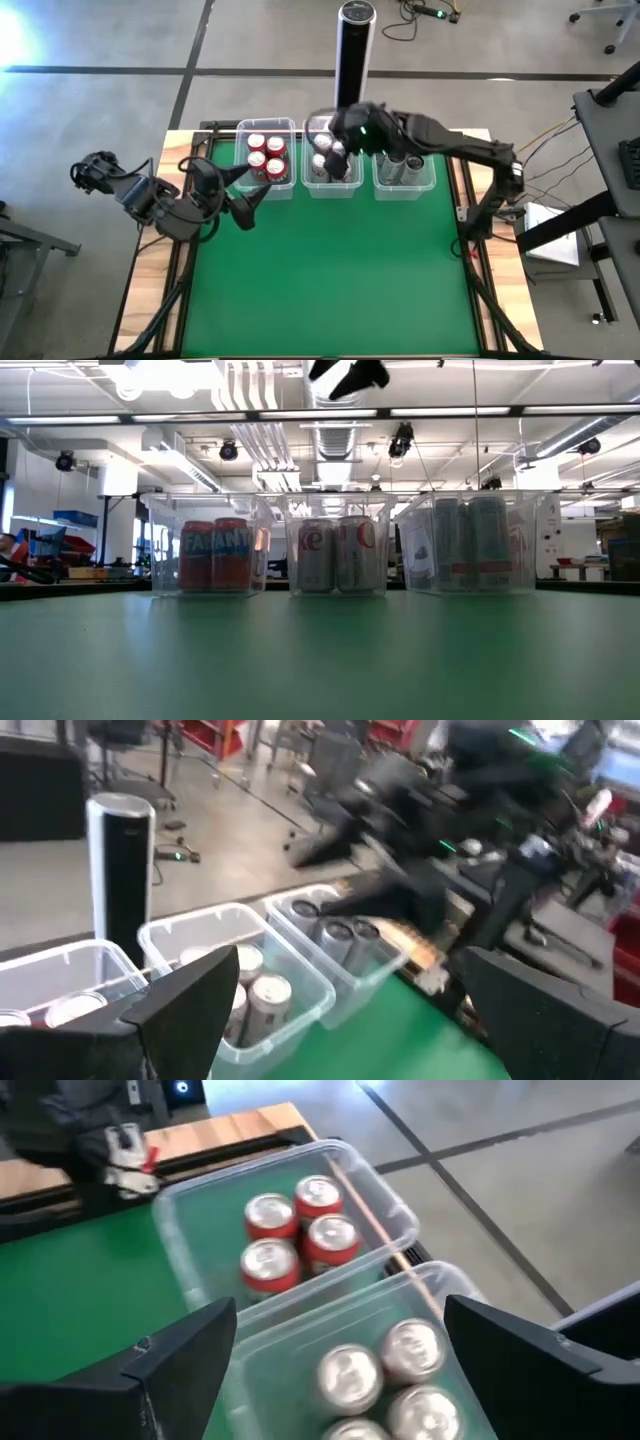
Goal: Sort soda cans
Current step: Return to Home Position
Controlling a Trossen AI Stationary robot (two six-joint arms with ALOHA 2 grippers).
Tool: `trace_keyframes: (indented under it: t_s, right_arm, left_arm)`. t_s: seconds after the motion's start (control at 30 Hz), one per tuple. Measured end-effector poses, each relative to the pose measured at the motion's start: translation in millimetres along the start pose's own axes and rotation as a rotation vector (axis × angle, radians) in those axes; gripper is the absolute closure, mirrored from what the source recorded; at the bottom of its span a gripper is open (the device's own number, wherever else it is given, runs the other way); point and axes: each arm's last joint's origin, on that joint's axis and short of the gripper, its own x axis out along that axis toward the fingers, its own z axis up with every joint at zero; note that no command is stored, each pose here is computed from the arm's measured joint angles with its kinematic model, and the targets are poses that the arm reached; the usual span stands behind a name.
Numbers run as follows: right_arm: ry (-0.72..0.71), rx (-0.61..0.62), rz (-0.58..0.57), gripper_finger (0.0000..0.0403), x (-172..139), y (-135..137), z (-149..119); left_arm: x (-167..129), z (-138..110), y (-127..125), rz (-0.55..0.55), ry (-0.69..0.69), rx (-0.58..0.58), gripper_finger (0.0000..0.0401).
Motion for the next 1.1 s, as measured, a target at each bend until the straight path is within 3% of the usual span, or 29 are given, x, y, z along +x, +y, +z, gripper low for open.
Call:
trace_keyframes:
  t_s: [0.17,0.33,0.43,0.57,0.63,0.73,0.9,1.1]
  right_arm:
    - [-0.021,-0.007,0.030,0.0068,-30.4,45.0,-13.2]
    - [0.008,-0.120,0.119,0.0084,-50.0,76.5,-37.6]
    - [0.017,-0.124,0.153,0.0094,-45.9,90.0,-53.1]
    - [0.011,-0.124,0.203,0.0108,-40.4,103.1,-64.1]
    - [-0.044,-0.173,0.214,0.0116,-48.5,102.5,-59.3]
    - [-0.132,-0.221,0.219,0.0129,-72.5,92.4,-45.0]
    - [-0.263,-0.222,0.160,0.0154,-118.5,59.9,-31.5]
    - [-0.211,-0.114,0.077,0.0185,-120.4,30.7,-71.0]
  left_arm:
    - [-2.6,6.0,3.6,0.017,-0.039,-0.125,0.0034]
    - [6.5,6.9,-2.1,-0.022,-0.010,-0.135,0.0034]
    - [23.3,13.0,-14.1,-0.168,0.032,-0.079,0.0034]
    - [46.7,17.9,-44.8,-0.568,-0.008,0.089,0.0034]
    - [51.6,23.5,-50.0,-0.687,-0.051,0.133,0.0034]
    - [47.0,54.0,-42.0,-0.675,-0.136,0.170,0.0034]
    - [14.3,116.2,-14.2,-0.626,-0.277,0.287,0.0034]
    - [-1.0,133.9,4.0,-0.457,-0.199,0.379,0.0034]
